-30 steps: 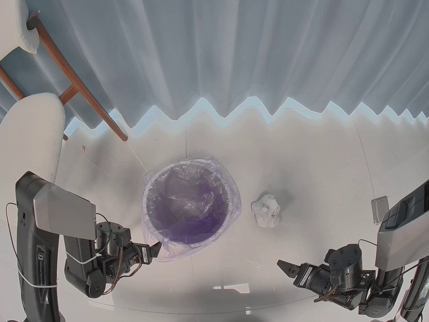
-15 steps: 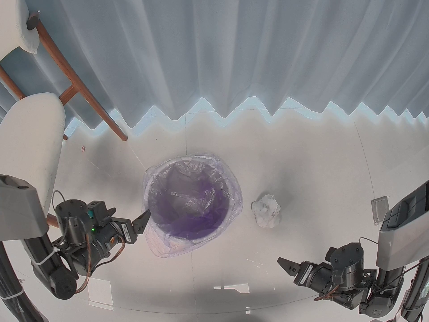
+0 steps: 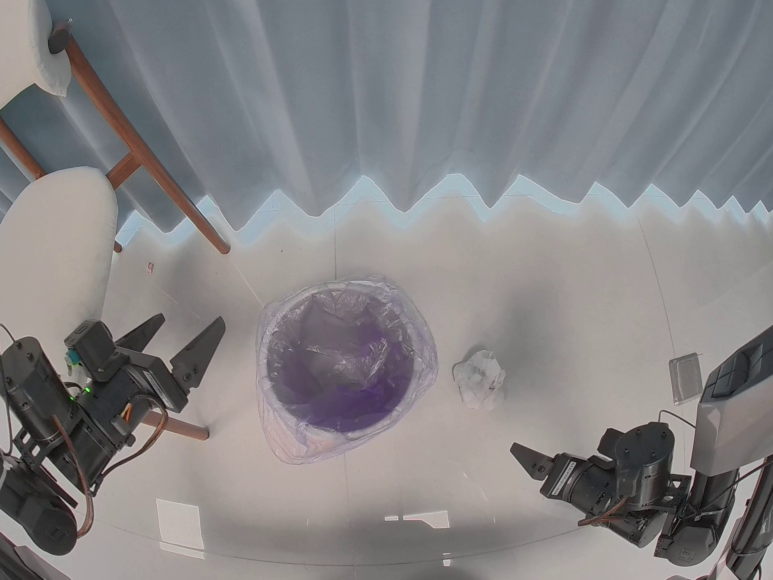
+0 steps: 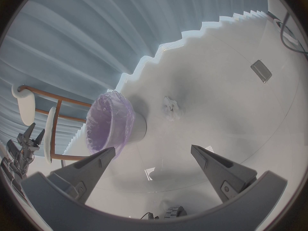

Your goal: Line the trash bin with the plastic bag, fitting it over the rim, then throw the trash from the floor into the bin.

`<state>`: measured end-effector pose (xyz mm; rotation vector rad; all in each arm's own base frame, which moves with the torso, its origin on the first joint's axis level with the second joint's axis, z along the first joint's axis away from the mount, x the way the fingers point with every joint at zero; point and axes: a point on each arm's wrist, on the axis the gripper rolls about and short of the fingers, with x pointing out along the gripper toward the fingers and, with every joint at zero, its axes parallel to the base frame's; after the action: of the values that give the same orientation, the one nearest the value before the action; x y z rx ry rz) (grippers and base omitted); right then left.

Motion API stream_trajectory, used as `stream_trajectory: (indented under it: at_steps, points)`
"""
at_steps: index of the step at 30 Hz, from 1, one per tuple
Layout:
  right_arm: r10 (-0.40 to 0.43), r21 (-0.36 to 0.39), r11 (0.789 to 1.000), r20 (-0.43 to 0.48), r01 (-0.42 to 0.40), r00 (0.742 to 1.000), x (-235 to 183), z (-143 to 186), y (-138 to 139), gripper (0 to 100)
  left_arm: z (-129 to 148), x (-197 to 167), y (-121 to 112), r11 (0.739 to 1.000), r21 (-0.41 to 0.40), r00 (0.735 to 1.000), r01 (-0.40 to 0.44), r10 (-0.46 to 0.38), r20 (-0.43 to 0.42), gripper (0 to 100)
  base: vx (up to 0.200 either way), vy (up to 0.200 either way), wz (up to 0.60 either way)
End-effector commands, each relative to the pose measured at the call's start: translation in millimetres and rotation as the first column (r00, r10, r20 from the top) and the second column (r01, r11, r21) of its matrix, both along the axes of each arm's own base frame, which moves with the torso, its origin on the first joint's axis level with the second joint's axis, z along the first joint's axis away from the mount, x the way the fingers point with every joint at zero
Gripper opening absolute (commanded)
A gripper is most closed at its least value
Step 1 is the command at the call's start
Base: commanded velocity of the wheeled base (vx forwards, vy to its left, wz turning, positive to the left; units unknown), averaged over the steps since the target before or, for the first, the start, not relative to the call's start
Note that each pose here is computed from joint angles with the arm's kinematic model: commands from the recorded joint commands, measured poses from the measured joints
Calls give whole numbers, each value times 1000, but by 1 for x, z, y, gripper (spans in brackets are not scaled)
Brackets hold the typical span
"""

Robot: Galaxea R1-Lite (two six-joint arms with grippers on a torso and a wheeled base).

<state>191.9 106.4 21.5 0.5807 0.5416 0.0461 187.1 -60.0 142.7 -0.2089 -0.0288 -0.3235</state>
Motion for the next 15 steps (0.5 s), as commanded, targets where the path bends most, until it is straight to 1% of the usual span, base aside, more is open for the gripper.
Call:
stream_trajectory:
  at_steps: [1, 4, 7, 8, 9, 11, 13, 14, 15]
  points:
    - [-5, 6, 1000, 14, 5, 1000, -2, 4, -3, 100, 18, -14, 4, 1000, -28, 996, 9, -7, 91, 100, 0, 0, 0]
    - [-2, 16, 1000, 34, 1, 999, -3, 9, -4, 100, 26, -18, 6, 999, -37, 991, 21, -16, 131, 100, 0, 0, 0]
    - [3, 12, 1000, 58, -3, 998, -1, 14, -5, 100, 37, -22, 7, 997, -38, 981, 68, -59, 187, 100, 0, 0, 0]
    - [9, 5, 1000, 69, -10, 998, 1, 16, -10, 100, 45, -24, 8, 995, -36, 971, 89, -78, 225, 100, 0, 0, 0]
    - [13, 0, 1000, 72, -13, 997, 4, 16, -13, 100, 49, -24, 9, 996, -27, 968, 88, -79, 237, 100, 0, 0, 0]
    - [9, -6, 1000, 85, -8, 996, 10, 18, -19, 100, 55, -23, 10, 997, -13, 968, 80, -75, 240, 100, 0, 0, 0]
    - [-4, -17, 1000, 111, 6, 994, 23, 20, -29, 100, 71, -24, 11, 997, -12, 963, 78, -72, 259, 100, 0, 0, 0]
    - [-6, -17, 1000, 114, 8, 993, 24, 20, -30, 100, 72, -24, 11, 997, -12, 963, 78, -72, 259, 100, 0, 0, 0]
    - [-2, -25, 1000, 128, 5, 992, 31, 21, -37, 100, 83, -27, 12, 997, -10, 966, 77, -73, 248, 100, 0, 0, 0]
